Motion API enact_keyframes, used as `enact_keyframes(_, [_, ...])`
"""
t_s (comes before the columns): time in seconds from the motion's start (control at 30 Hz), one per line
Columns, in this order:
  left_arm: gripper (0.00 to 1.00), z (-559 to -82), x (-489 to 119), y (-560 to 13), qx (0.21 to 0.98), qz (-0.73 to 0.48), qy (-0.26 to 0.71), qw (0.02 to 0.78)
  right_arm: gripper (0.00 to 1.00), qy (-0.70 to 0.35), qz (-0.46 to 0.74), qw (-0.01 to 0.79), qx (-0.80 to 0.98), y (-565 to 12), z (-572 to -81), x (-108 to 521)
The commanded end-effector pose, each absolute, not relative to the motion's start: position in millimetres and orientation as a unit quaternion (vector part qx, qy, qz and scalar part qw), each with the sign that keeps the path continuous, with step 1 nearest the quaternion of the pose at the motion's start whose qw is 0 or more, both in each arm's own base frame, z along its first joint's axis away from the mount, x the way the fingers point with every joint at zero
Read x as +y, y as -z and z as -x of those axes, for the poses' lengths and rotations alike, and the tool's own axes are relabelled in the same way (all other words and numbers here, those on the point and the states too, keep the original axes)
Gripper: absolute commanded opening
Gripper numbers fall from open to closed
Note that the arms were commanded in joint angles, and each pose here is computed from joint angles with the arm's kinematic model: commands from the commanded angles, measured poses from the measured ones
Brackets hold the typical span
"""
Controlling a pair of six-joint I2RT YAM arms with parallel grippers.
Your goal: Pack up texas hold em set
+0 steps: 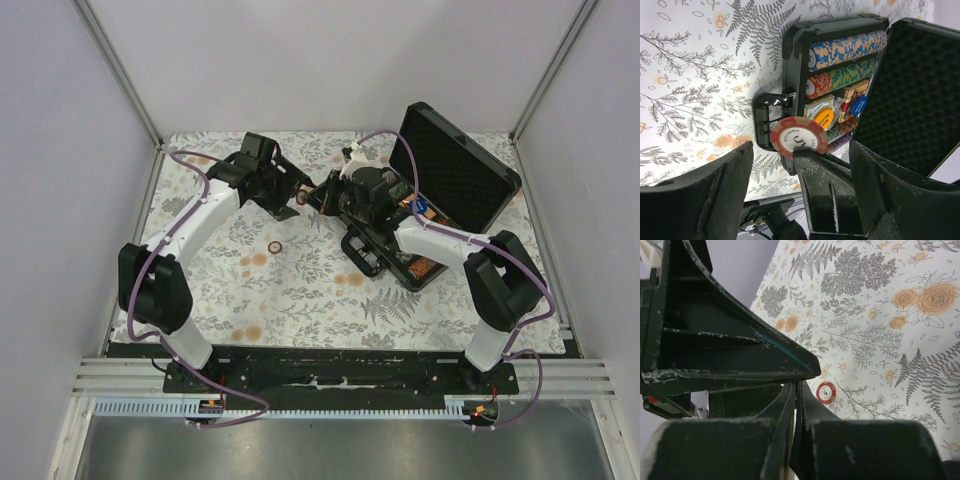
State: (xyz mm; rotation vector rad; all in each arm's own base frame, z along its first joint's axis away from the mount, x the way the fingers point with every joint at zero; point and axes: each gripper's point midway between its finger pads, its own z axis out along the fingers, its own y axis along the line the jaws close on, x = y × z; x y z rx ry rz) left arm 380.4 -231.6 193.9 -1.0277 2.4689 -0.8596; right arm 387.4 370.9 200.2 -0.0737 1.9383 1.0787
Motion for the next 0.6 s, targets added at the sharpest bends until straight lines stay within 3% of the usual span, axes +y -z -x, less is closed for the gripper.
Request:
enact_keyframes(0.0, [0.84, -382.4, -225.6, -212.4, 0.862, 0.350, 0.306, 0.201, 0.00, -0.429, 0.099, 0.468, 0.766, -227.5, -382.9, 375.6])
enact_keyframes(0.33, [0.88, -390.7, -129.8, -210.9, 0.881, 0.298, 0.142, 0.338, 0.00, -0.259, 0.238, 0.458, 0.816, -182.3, -382.7, 318.5])
enact_keyframes(0.57, [0.86, -372.2, -112.0, -171.8, 0.922, 0.211, 0.071, 0.318, 0.00, -0.153, 0.293, 0.430, 0.840, -160.7, -400.8, 274.0])
